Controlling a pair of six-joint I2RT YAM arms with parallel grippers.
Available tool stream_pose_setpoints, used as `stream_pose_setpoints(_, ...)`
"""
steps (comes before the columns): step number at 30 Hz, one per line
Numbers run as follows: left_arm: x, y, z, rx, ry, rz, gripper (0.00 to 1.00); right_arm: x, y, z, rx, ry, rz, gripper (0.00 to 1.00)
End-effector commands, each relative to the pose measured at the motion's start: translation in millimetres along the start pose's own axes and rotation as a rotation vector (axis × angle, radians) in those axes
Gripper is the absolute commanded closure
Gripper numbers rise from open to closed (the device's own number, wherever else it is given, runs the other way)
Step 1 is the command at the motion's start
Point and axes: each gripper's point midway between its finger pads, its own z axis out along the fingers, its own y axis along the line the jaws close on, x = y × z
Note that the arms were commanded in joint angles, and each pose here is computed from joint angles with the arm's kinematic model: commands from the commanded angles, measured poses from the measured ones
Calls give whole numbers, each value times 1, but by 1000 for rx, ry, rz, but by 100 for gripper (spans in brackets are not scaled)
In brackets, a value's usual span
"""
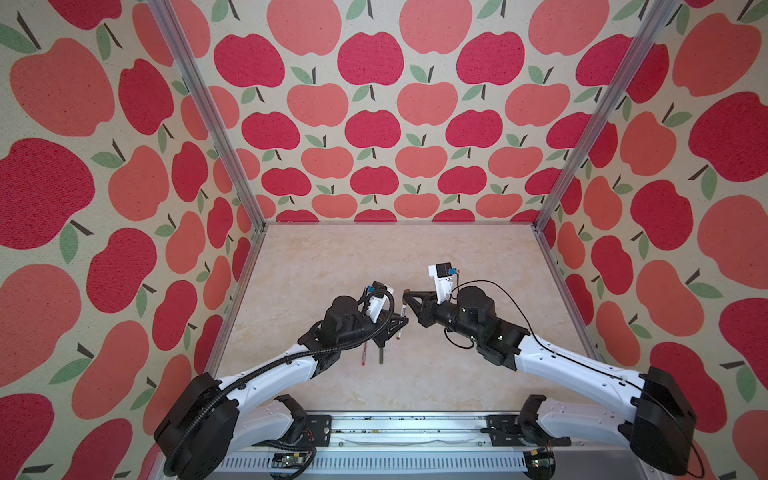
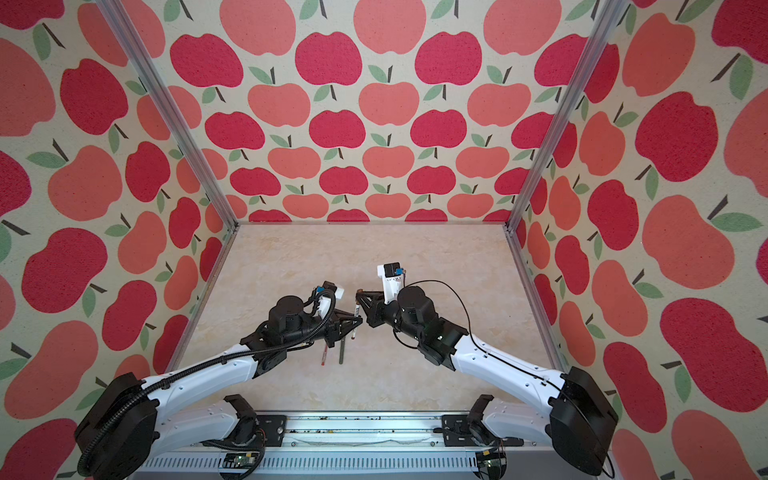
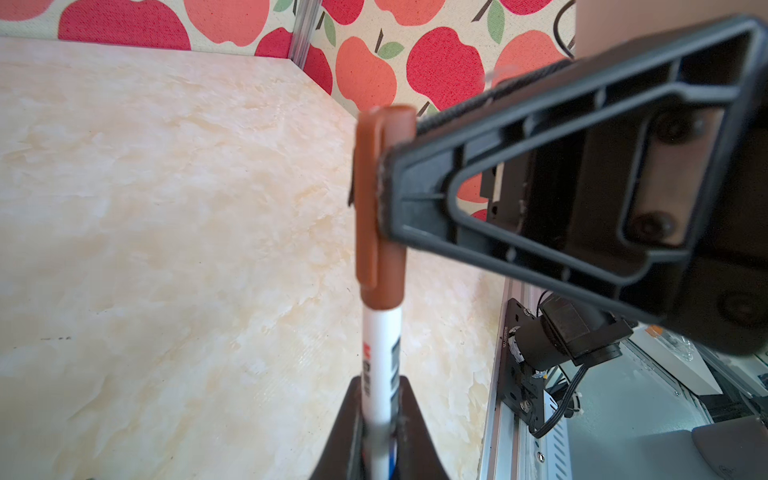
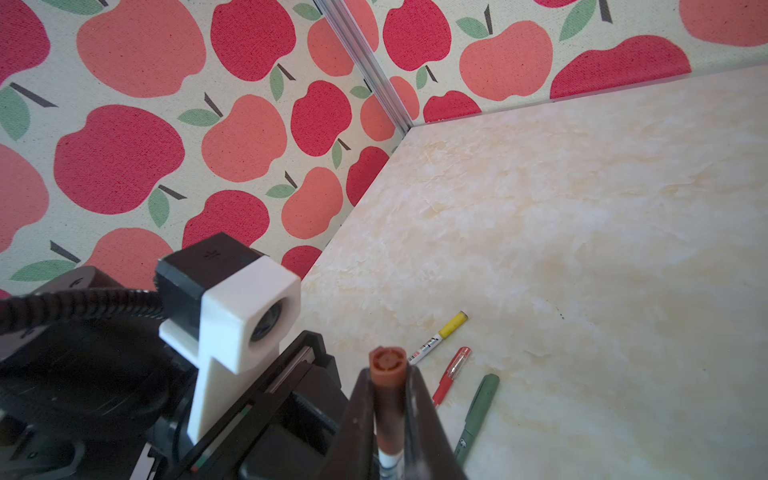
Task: Insert the pens into the pen caps
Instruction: 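Open the right gripper and draw it back from the capped marker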
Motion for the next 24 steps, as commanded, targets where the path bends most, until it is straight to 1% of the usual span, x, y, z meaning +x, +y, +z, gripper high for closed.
stream_pose_setpoints(1, -125, -34, -41, 20, -450, 209, 100, 104, -13, -19, 8, 422, 29, 78)
stream_pose_setpoints(4, -112, -29, -39, 13, -420, 189, 100, 78, -8, -24, -10, 354, 32, 69)
stream_pose_setpoints(7, -96, -23, -35, 9, -392, 145, 100, 51, 2, -32, -34, 300, 10, 64)
stream_pose_setpoints(11, -76, -21, -29, 4, -352, 123, 100, 24, 12, -46, -44, 248, -22, 62)
stream_pose_setpoints(15, -64, -18, -24, -16, -317, 112, 100, 2, 16, -63, -36, 198, -41, 61)
stream_pose_setpoints(19, -50, -15, -18, -56, -261, 70, 100, -13, 9, -81, 30, 160, -67, 59)
stream_pose_setpoints(22, -34, -14, -12, -85, -201, 16, 100, -22, -8, -91, 139, 125, -78, 53)
stream_pose_setpoints(24, -20, -12, -6, -124, -147, -39, 100, -27, -28, -98, 253, 100, -80, 52)
